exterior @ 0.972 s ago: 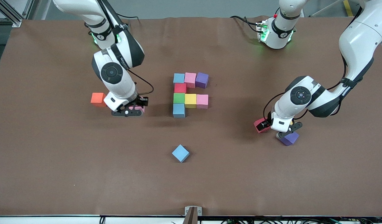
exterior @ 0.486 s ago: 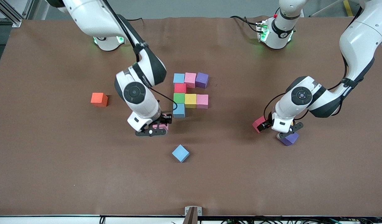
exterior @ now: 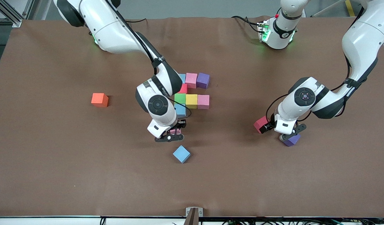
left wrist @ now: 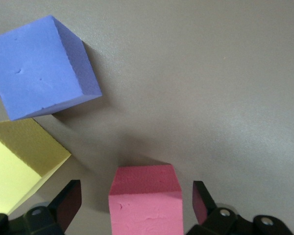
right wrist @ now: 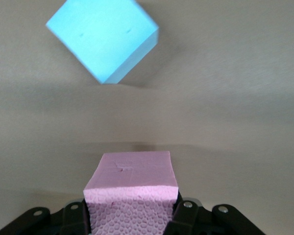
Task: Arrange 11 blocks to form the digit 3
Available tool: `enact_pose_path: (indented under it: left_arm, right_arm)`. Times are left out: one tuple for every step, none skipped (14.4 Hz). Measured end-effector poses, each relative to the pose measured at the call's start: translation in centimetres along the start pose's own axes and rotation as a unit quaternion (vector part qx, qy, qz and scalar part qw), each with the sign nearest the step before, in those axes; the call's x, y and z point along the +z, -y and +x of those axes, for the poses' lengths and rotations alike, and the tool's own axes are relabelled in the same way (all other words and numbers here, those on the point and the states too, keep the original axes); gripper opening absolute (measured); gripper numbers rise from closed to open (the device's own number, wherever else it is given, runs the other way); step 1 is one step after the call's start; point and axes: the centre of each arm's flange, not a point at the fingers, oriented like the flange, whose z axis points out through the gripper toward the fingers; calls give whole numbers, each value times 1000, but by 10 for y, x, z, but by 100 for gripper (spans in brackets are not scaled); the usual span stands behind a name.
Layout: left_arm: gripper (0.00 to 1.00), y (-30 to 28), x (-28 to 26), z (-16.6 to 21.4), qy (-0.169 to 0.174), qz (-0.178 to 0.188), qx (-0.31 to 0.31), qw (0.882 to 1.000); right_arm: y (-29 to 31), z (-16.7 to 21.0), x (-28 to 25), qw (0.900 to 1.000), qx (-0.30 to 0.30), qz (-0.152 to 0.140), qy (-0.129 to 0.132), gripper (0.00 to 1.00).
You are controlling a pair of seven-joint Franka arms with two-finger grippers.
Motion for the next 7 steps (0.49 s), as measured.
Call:
enact_pose_path:
  left_arm:
    - [100, -3, 0, -2, 3, -1, -2, 1000]
    - [100, -6, 0, -6, 5, -3, -6, 1000]
    - [100, -10, 0, -10, 7, -3, -13, 1000]
    - [100, -15, 1, -14, 8, -3, -18, 1000]
    - [100, -19, 2, -19, 9, -3, -21, 1000]
    - [100, -22, 4, -22, 10, -2, -21, 1000]
    - [100, -22, 5, -24, 11, 0, -21, 1000]
  right_arm:
    - [7, -3, 6, 1000, 2, -1, 2, 54]
    - [12, -6, 11, 1000, 3, -2, 4, 54]
    - [16, -8, 15, 1000, 2, -3, 5, 54]
    - [19, -9, 17, 1000, 1, -4, 6, 54]
    - [20, -10, 17, 1000, 1, -4, 6, 54]
    - [21, -11, 17, 1000, 1, -4, 7, 54]
    - [22, -11, 18, 1000, 2, -5, 7, 54]
